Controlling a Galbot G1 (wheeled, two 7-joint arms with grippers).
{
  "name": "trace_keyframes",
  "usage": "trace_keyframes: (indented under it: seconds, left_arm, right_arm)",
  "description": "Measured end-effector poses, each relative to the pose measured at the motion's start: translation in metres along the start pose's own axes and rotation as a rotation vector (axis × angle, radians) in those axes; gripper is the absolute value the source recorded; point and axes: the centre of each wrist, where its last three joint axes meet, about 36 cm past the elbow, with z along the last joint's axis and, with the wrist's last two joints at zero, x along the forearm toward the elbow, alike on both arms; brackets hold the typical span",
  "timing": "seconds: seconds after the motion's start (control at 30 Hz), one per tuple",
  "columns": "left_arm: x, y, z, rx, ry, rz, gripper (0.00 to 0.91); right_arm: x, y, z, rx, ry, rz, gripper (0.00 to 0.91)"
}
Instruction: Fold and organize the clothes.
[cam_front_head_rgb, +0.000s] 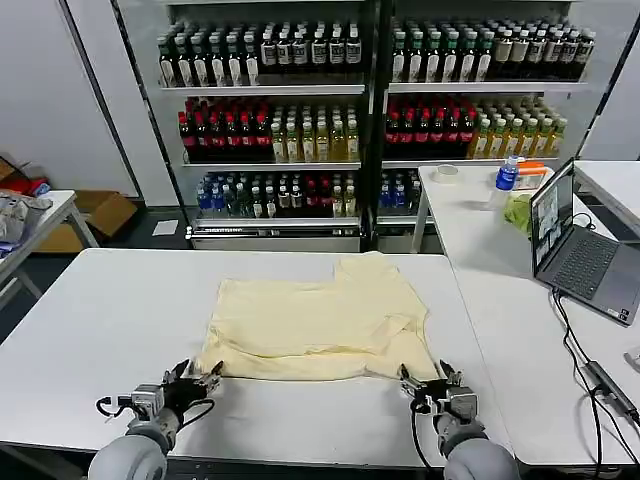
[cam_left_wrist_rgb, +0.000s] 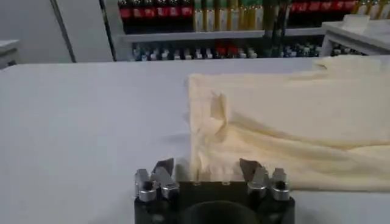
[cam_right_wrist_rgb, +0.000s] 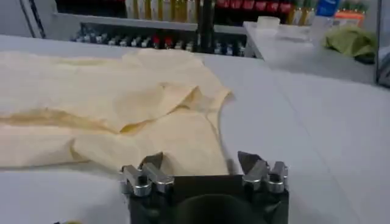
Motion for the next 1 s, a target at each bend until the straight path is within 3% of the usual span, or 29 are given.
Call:
trace_keyframes:
  seconds: [0.57,1.0]
  left_arm:
    - [0.012,-0.007,0.004,0.009,-0.002,0.007,0.01]
    - [0.06,-0.022,0.01,0.006,-0.038,0.007,0.01]
  right_arm:
    - [0.021,-0.008,0.003,0.008,-0.001,0.0,0.0]
    - [0.071,-0.009,0.007,0.037,-0.008,-0.006,0.0]
